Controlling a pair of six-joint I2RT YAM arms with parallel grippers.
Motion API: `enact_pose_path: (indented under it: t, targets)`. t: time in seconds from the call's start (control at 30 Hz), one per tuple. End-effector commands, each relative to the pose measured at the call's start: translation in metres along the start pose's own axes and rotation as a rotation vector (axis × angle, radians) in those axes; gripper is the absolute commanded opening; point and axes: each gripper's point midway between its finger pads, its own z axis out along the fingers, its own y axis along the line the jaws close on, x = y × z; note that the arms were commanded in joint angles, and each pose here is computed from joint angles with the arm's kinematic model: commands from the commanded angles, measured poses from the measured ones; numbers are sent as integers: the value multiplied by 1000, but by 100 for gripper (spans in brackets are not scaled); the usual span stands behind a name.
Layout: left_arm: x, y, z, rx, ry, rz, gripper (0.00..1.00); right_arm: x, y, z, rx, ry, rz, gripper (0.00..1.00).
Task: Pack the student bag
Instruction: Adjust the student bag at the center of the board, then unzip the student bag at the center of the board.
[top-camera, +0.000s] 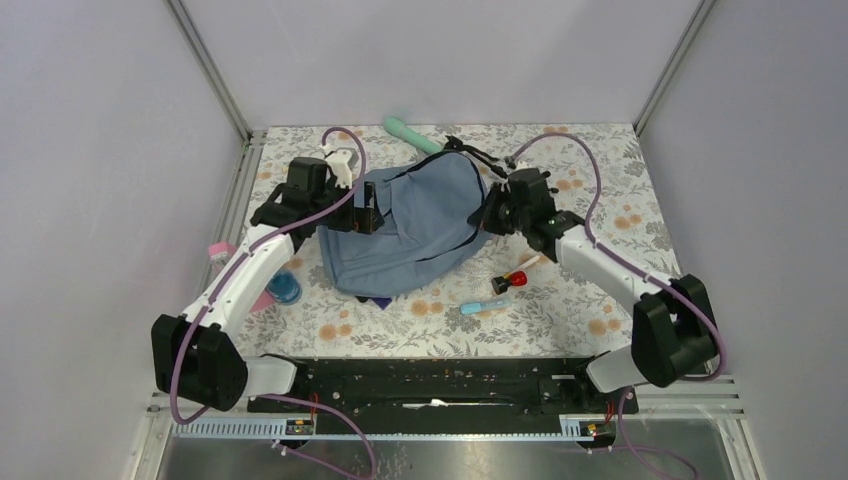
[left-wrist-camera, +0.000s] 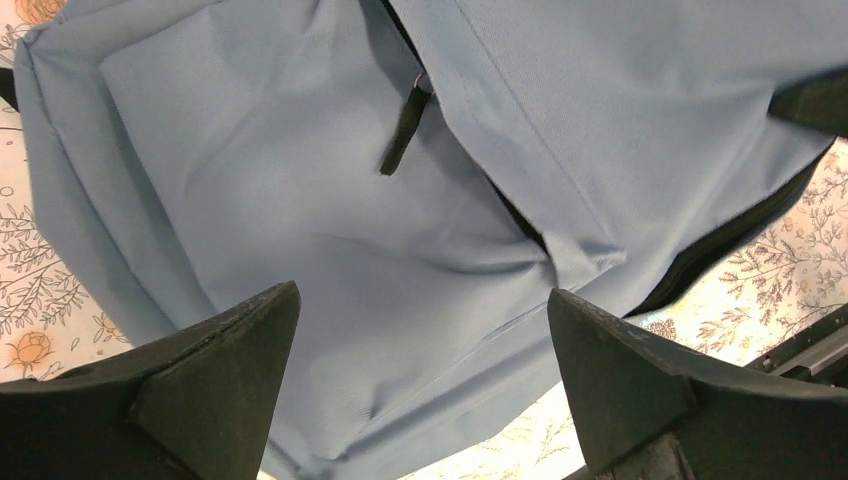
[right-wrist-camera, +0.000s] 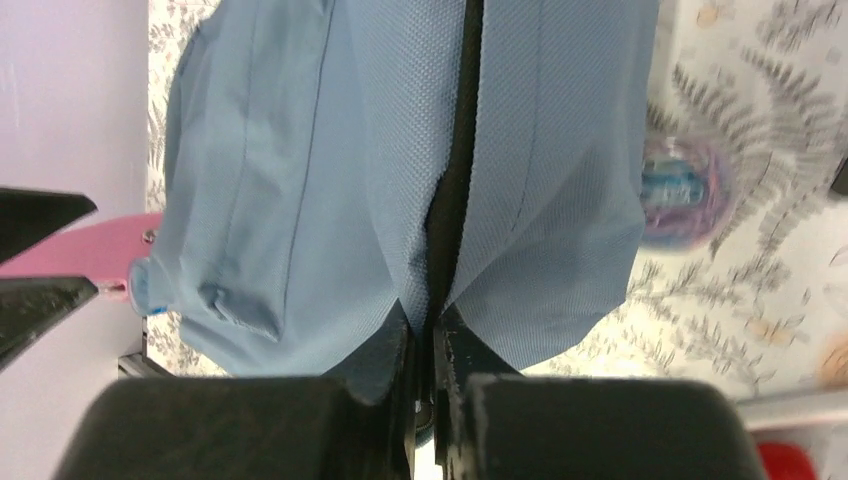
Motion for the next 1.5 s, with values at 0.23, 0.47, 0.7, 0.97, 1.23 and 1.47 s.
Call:
enact_pose_path:
  t: [0.23,0.47,0.7,0.97,1.23,1.47]
  targets:
    - [-48,2,27,44,-51,65,97,-114,27,28,-209,-107,-161,0]
    - [-48,0,84,183,-43,198,89,-122,27,38,-272,-71,-164,0]
    - [-51,7,117,199,-55,206,68,-117,27,35,-284,-68,-181,0]
    - [-42,8,134,221,-28,186,51,-112,25,39,-287,-50,-177,0]
    - [-28,12,147,187,37,186,42,-110,25,39,-293,-41,-171,0]
    - [-27,10,145,145,65,247,0,-110,20,40,-269,-49,-165,0]
